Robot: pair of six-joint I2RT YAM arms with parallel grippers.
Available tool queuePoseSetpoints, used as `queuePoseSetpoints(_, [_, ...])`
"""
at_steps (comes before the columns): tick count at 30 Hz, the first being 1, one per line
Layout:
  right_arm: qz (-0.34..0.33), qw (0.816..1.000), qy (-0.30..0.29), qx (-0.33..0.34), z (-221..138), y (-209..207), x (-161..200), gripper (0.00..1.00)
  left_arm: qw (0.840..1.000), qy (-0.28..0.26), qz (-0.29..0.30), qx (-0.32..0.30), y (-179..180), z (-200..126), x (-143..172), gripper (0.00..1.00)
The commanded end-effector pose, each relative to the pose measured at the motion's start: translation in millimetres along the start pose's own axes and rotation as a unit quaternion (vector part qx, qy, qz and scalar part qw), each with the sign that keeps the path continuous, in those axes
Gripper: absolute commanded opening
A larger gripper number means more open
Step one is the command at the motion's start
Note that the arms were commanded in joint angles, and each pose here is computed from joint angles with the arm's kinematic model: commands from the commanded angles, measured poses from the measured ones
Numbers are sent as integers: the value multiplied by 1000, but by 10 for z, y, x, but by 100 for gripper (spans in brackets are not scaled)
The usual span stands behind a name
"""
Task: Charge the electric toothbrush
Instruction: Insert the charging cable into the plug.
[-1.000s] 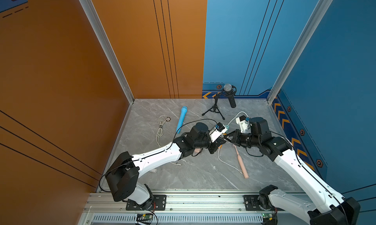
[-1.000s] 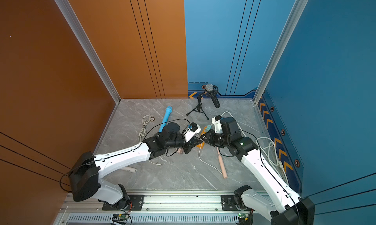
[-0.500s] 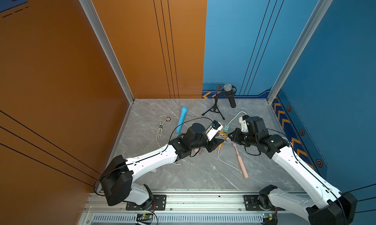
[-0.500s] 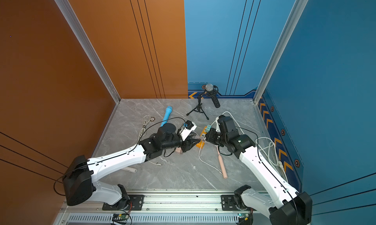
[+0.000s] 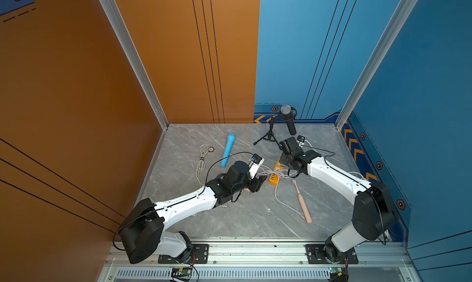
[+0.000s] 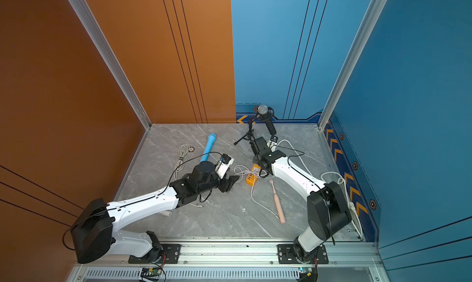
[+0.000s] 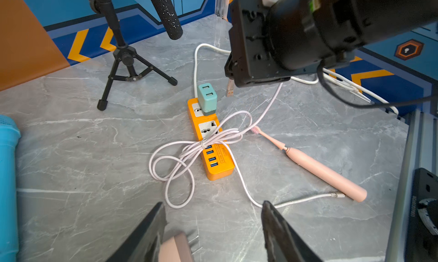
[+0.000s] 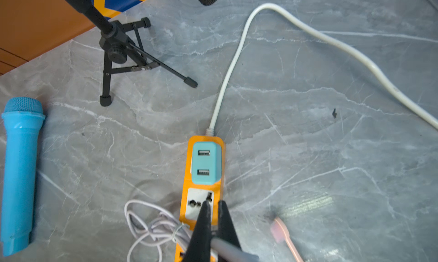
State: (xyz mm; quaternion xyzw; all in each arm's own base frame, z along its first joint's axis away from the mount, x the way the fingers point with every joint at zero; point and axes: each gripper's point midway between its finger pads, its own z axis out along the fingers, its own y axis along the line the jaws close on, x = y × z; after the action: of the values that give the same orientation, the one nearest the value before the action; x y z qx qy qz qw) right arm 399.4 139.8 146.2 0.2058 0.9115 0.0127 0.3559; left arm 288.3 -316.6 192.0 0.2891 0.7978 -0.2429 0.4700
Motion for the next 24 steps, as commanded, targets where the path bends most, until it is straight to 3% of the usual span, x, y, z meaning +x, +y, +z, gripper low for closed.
queuePoseSetpoints(1, [19,998,-52,28,59,59,-235,0,999,-5,-21,-28,134,-32,-2,67])
queuePoseSetpoints(15, [-9,997,-50,64,382,117,-139,0,999,3,-32,-29,159,24,36,68])
queuePoseSetpoints(24, [-12,997,-42,64,397,72,-66,0,999,4,-32,-32,183,27,43,68])
